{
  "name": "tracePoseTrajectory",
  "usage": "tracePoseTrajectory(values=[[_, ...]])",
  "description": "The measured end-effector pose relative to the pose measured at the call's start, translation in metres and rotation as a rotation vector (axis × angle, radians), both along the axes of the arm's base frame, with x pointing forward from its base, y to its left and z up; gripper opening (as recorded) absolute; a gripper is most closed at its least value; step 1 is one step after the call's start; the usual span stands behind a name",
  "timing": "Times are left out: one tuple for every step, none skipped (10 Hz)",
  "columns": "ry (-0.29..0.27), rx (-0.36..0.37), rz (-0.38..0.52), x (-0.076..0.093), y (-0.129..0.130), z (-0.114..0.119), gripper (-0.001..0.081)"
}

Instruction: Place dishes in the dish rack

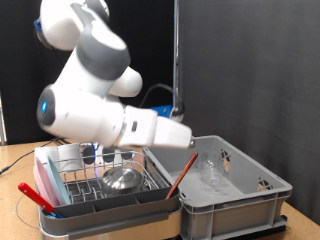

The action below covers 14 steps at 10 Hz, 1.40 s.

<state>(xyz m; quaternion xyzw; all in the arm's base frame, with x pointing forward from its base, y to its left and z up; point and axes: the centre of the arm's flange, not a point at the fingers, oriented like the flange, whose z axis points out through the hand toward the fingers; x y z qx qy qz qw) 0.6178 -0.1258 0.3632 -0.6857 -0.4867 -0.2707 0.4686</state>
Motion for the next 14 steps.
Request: tracePoseTrajectory(values=[[-0.018,-0.032,0.006,-0.003,0.006,0.014,0.0809],[-0.019,-0.082,-0.001,-0.011,0.009,0.022,0.0809],[-0.015,-0.074,0.001,-0.011,0.010,0.021,0.0809],[-0.034,-0.044,0.048,-0.012,0.014,0.019,0.0809],[-0.067,0.001,0.146,-0.015,0.027,0.022,0.0809],[-0.110,0.030,0.263,-0.017,0.044,0.027,0.0809],[-0.158,0.035,0.376,-0.020,0.062,0.032,0.0809],[-0.197,0.034,0.490,-0.023,0.080,0.037,0.0809],[-0.228,0.024,0.583,-0.026,0.097,0.042,0.0809],[-0.251,0.008,0.650,-0.028,0.114,0.045,0.0809],[-0.262,-0.015,0.701,-0.031,0.132,0.049,0.0809],[-0.273,-0.039,0.746,-0.035,0.149,0.054,0.0809],[-0.286,-0.067,0.779,-0.040,0.167,0.059,0.0809],[-0.298,-0.111,0.805,-0.044,0.180,0.064,0.0809]])
